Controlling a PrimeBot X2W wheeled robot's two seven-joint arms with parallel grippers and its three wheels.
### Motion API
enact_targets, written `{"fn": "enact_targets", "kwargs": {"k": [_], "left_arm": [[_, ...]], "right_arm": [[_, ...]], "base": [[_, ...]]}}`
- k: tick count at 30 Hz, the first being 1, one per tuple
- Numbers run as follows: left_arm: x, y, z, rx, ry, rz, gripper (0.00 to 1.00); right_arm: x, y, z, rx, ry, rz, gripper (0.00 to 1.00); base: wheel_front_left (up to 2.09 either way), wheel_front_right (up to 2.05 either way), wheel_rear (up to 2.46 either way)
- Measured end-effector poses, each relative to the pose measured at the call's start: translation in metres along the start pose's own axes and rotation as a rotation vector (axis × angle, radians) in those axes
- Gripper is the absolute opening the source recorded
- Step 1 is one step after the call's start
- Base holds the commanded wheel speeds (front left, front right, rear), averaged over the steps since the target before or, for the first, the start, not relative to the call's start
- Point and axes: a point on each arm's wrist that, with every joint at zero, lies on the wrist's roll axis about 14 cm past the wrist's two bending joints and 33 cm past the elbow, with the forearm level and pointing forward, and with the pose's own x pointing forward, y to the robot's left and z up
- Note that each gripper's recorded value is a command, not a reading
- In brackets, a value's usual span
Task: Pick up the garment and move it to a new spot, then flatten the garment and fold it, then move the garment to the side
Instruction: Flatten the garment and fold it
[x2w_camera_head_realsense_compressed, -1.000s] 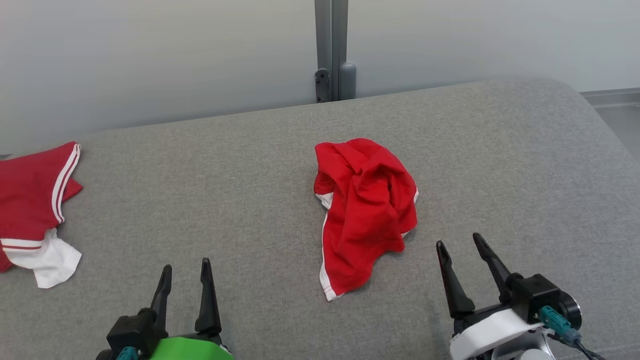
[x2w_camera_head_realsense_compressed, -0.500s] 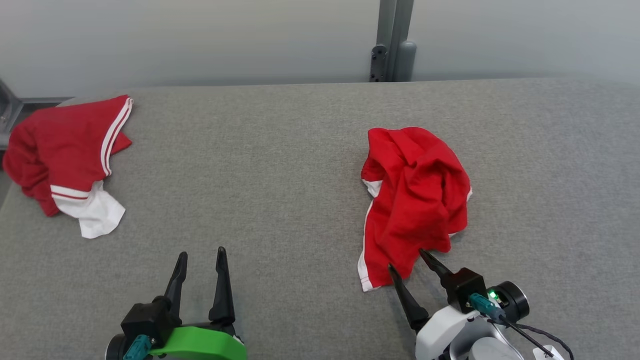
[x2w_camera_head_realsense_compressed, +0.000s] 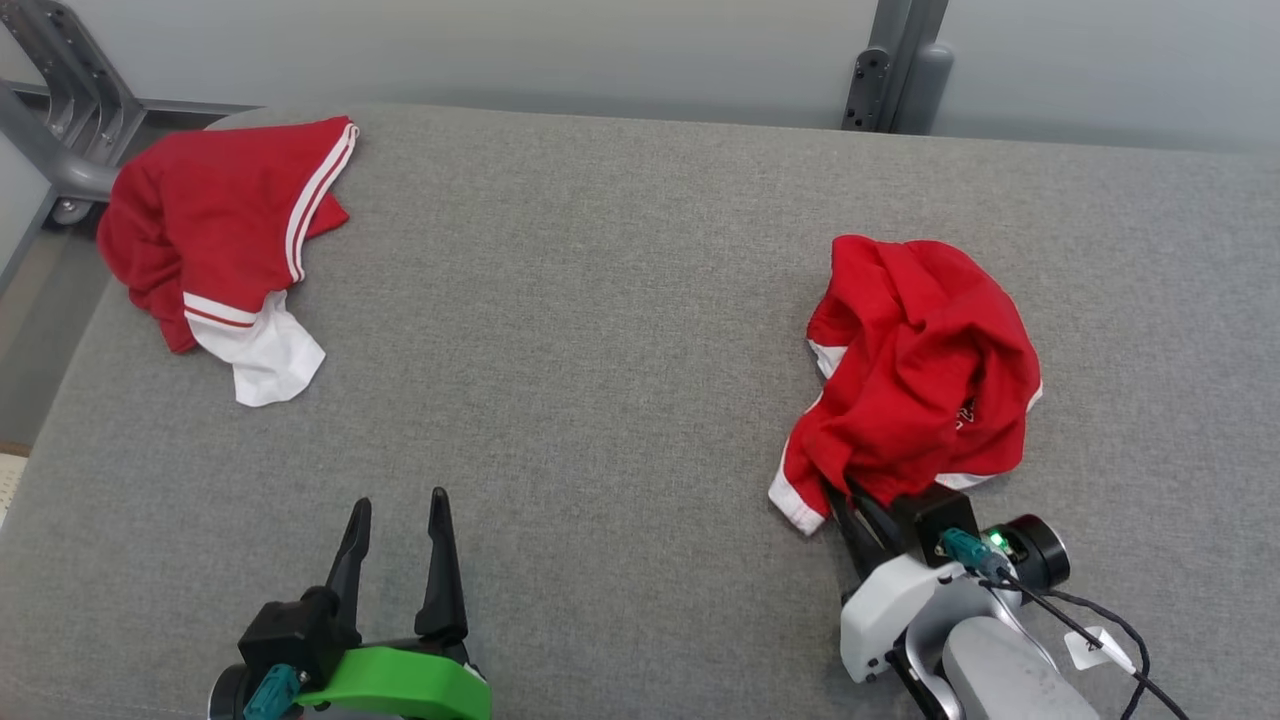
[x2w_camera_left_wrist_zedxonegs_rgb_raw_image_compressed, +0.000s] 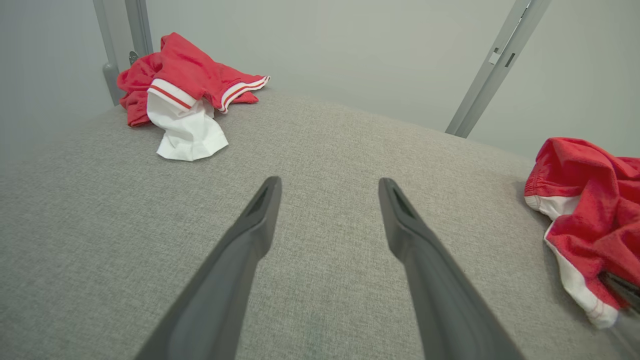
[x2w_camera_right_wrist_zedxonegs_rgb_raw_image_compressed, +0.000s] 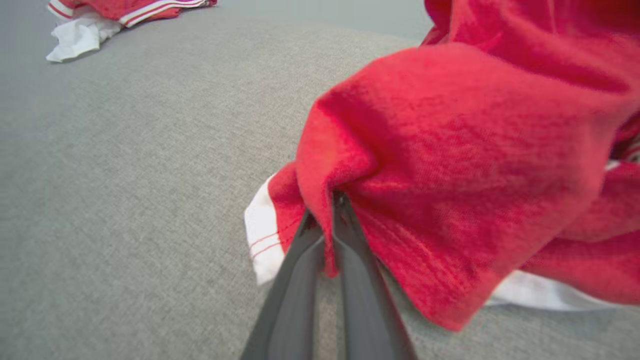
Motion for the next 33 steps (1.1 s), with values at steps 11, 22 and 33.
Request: {"fn": "enact_targets", "kwargs": {"k": [11,22,33], "left_arm": [[0.004,-0.015,0.001,-0.004,-0.004,-0.051,1.00],[0.005,-0.020,0.007,-0.007,-0.024,-0.069,1.00],[0.012,-0.023,-0.004,0.001,0.010,-0.078,1.00]], "right_arm": [[0.001,0.052,0.122,0.017,-0.361,0.167,0.00],[-0.022,0.011,0.184,0.079,-0.562,0.047,0.00],[-0.046,-0.131,0.079,0.072,-0.273,-0.355,0.00]], "base": [[0.00,0.00,0.00],[0.00,0.00,0.00],[0.00,0.00,0.00]]}}
